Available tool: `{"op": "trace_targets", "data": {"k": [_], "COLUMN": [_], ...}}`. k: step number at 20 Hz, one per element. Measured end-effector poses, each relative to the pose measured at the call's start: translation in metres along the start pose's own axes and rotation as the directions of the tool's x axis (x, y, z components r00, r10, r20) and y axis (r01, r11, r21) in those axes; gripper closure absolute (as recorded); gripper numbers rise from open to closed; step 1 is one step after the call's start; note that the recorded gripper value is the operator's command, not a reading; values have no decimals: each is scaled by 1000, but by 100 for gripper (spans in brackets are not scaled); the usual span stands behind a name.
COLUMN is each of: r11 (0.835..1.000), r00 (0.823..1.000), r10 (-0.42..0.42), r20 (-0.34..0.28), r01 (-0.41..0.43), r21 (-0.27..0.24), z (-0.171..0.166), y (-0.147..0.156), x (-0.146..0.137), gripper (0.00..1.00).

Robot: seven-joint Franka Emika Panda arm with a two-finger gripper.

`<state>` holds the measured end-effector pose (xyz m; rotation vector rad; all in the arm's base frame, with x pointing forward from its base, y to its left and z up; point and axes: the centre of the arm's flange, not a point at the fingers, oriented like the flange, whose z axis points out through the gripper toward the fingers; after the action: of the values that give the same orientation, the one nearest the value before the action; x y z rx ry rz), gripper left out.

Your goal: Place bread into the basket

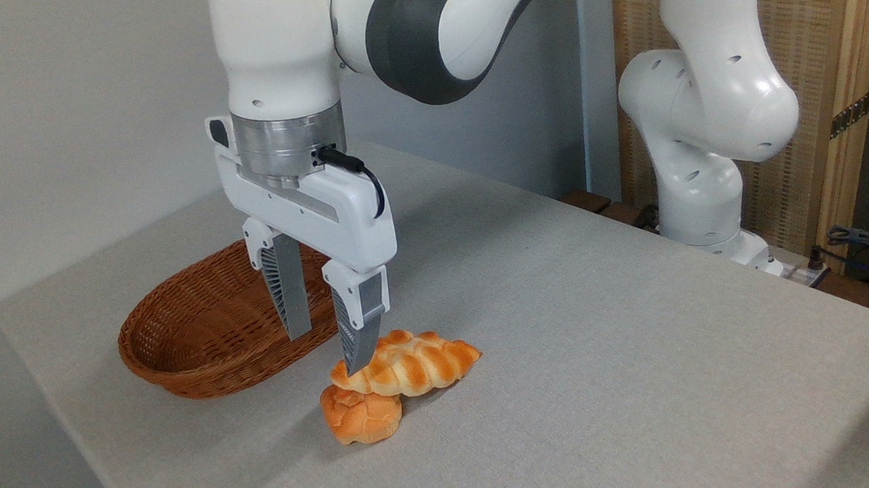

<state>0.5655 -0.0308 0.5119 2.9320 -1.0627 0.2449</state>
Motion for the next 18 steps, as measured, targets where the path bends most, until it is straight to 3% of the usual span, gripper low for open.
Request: {"op": "trace_targets", "data": {"k": [18], "r11": [1000], "r00": [1000], "r10": [6], "r20": [14], "r01": [-6], "r21": [-13], "z": [-2], "y": [5], "x": [0], "gripper": [0]}}
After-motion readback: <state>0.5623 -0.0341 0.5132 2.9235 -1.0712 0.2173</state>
